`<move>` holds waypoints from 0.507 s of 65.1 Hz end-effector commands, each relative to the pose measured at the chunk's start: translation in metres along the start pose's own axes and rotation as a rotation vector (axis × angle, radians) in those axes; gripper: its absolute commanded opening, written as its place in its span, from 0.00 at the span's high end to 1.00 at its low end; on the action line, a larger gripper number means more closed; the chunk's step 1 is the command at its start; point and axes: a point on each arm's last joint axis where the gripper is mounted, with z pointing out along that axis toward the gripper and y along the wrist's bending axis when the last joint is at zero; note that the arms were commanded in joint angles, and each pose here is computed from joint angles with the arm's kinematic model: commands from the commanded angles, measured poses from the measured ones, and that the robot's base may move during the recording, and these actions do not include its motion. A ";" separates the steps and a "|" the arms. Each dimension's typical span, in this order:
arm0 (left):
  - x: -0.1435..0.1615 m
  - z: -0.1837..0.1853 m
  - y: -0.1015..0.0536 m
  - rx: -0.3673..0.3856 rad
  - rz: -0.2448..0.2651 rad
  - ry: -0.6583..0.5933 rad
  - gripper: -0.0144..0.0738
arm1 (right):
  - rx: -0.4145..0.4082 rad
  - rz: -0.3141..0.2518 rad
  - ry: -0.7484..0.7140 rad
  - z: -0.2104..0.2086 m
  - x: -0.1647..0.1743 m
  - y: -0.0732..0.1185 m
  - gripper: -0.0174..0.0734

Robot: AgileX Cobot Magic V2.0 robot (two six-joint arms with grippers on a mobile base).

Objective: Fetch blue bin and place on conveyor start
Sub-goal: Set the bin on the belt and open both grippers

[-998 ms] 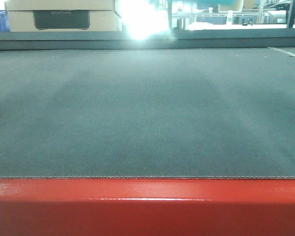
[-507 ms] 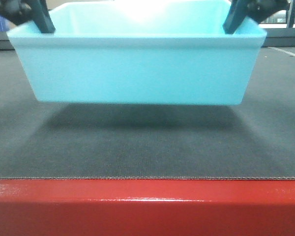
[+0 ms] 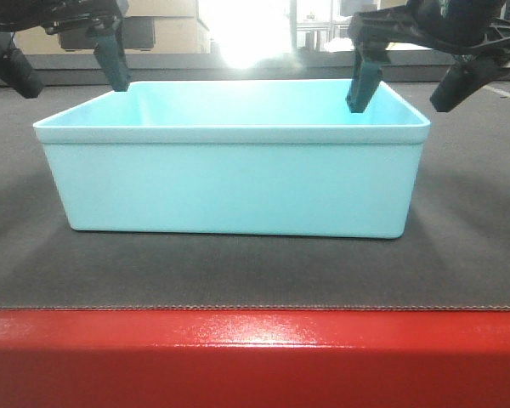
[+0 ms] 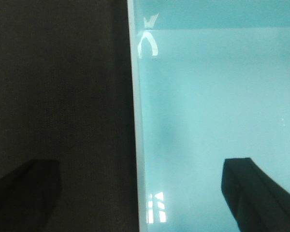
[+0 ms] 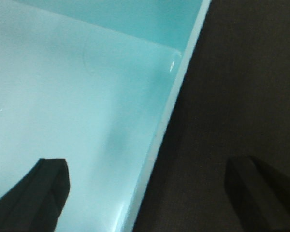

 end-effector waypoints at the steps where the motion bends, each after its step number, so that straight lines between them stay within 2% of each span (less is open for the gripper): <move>1: 0.000 -0.014 0.000 0.000 0.010 -0.013 0.23 | 0.005 -0.021 -0.030 -0.015 -0.007 0.000 0.19; 7: 0.001 -0.026 0.002 -0.018 0.026 -0.021 0.30 | 0.000 -0.026 -0.047 -0.030 -0.011 0.002 0.24; 13: 0.003 -0.045 0.005 -0.041 0.040 -0.026 0.43 | 0.000 -0.025 -0.089 -0.049 -0.013 0.002 0.35; 16: 0.006 -0.057 0.007 -0.056 0.048 -0.027 0.55 | 0.005 -0.018 -0.115 -0.063 -0.014 -0.001 0.46; 18: 0.008 -0.065 0.008 -0.071 0.054 -0.024 0.64 | 0.011 -0.010 -0.133 -0.073 -0.013 -0.004 0.59; 21: 0.010 -0.072 0.010 -0.083 0.060 -0.022 0.75 | 0.019 0.000 -0.145 -0.081 -0.012 -0.009 0.70; 23: 0.012 -0.075 0.011 -0.091 0.064 -0.026 0.84 | 0.026 0.009 -0.153 -0.086 -0.010 -0.012 0.80; 27: 0.016 -0.081 0.013 -0.099 0.070 -0.038 0.96 | 0.044 0.030 -0.171 -0.096 -0.006 -0.021 0.97; 28: 0.018 -0.082 0.013 -0.101 0.071 -0.041 0.96 | 0.048 0.036 -0.169 -0.097 -0.003 -0.023 1.00; 33: 0.028 -0.086 0.015 -0.105 0.079 -0.055 0.96 | 0.077 0.069 -0.176 -0.104 0.006 -0.036 0.99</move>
